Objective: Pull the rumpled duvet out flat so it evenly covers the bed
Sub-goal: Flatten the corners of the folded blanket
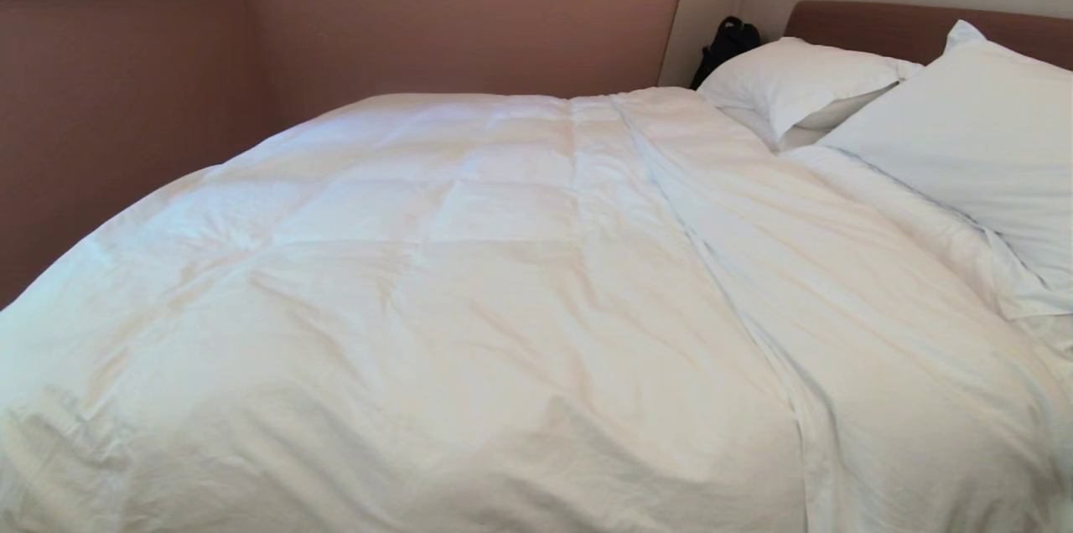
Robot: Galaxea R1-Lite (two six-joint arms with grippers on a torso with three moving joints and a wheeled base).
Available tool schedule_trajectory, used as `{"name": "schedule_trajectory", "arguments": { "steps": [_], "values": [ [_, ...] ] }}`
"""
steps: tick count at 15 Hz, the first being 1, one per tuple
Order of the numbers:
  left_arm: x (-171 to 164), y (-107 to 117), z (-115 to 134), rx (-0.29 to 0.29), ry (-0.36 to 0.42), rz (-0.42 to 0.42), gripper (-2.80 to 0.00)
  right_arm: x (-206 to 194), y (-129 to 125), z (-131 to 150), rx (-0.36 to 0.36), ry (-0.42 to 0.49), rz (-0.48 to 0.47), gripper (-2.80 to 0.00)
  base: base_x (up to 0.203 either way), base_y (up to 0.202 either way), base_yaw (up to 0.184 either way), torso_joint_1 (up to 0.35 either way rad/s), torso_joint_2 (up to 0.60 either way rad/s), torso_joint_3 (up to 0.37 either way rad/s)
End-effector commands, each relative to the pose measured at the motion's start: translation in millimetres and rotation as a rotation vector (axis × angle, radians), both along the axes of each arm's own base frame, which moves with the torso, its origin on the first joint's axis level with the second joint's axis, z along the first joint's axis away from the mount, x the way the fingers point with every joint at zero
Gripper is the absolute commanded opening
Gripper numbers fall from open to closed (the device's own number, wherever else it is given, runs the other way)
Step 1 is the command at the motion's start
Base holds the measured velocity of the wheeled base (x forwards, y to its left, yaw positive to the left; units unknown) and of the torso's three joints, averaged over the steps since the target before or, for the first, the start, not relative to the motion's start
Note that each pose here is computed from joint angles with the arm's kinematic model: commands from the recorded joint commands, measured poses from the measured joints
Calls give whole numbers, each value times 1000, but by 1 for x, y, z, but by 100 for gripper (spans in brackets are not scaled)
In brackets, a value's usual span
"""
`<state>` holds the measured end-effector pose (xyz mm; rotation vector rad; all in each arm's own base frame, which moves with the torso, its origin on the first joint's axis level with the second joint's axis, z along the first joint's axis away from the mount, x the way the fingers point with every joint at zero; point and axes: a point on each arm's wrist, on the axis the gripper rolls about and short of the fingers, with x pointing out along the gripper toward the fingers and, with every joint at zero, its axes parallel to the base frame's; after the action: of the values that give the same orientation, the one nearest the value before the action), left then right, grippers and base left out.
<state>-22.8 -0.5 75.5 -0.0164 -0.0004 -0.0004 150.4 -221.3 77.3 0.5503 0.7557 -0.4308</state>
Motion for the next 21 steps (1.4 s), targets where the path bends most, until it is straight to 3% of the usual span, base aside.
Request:
{"name": "schedule_trajectory", "arguments": {
  "steps": [1,5,8,13,21],
  "values": [
    [0,0,0,0,-1,0,-280,1,-3,-2,0,-2,-1,-280,0,0,0,0,0,0],
    [0,0,0,0,0,0,-280,1,-5,-9,19,11,-5,-280,0,0,0,0,0,0],
    [0,0,0,0,0,0,-280,4,-11,-29,54,38,-7,-280,0,0,0,0,0,0],
    [0,0,0,0,0,0,-280,12,-25,-63,17,63,-33,-280,0,0,0,0,0,0],
    [0,0,0,0,0,0,-280,12,-26,-70,17,77,-41,-280,0,0,0,0,0,0]
  ]
}}
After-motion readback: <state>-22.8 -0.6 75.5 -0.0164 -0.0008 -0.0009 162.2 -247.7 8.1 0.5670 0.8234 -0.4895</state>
